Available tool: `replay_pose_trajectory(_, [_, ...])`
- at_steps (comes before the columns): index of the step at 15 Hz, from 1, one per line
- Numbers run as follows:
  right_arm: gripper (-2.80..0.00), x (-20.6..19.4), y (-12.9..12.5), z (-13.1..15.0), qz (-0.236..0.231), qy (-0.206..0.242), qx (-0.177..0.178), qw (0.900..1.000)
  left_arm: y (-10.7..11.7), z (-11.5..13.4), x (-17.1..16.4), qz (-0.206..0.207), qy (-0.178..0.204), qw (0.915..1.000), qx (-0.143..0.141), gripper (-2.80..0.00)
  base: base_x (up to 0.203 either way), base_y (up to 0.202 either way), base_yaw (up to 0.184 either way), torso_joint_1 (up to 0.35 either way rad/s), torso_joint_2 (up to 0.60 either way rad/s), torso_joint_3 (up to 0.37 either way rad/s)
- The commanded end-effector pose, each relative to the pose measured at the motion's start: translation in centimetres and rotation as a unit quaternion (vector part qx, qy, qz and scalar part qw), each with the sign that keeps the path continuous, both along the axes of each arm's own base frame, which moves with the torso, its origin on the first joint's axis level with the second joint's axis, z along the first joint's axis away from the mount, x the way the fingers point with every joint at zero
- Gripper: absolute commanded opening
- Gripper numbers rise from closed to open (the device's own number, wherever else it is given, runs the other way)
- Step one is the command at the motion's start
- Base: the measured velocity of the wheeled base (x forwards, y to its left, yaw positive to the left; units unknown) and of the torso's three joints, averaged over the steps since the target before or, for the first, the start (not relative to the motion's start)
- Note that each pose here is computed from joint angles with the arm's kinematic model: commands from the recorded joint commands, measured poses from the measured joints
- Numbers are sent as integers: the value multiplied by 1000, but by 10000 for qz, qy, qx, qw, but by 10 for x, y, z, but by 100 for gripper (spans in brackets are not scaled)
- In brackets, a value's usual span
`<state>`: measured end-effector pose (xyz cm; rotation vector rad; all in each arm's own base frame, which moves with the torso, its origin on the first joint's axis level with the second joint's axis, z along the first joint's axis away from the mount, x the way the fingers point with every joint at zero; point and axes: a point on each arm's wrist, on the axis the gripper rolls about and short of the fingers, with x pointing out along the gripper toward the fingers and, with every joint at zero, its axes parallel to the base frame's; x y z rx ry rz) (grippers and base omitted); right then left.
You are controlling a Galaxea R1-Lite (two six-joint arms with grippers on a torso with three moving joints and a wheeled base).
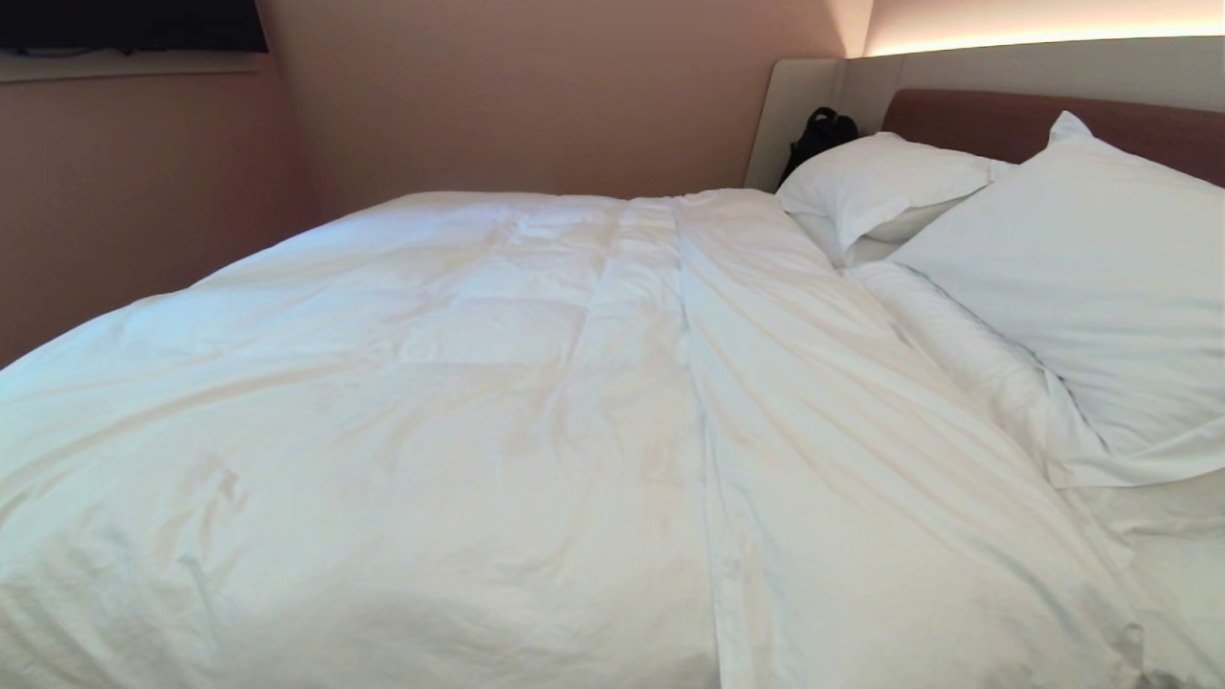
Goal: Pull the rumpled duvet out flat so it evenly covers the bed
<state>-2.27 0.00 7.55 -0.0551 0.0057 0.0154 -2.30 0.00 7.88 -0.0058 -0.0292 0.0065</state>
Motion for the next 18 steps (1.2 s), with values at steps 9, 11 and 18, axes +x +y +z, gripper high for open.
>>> replay_pose_trajectory(9, [-280, 0, 0, 0, 8, -1, -8, 10000, 0, 0, 0, 5, 0, 10000, -2, -280, 0, 0, 0, 0, 0, 0])
replay_pose_trajectory(11, [-280, 0, 0, 0, 6, 0, -8, 10000, 0, 0, 0, 5, 0, 10000, -10, -280, 0, 0, 0, 0, 0, 0])
replay_pose_trajectory(18, [-280, 0, 0, 0, 8, -8, -8, 10000, 0, 0, 0, 5, 0, 10000, -10, -280, -148, 0, 1, 3, 1, 2])
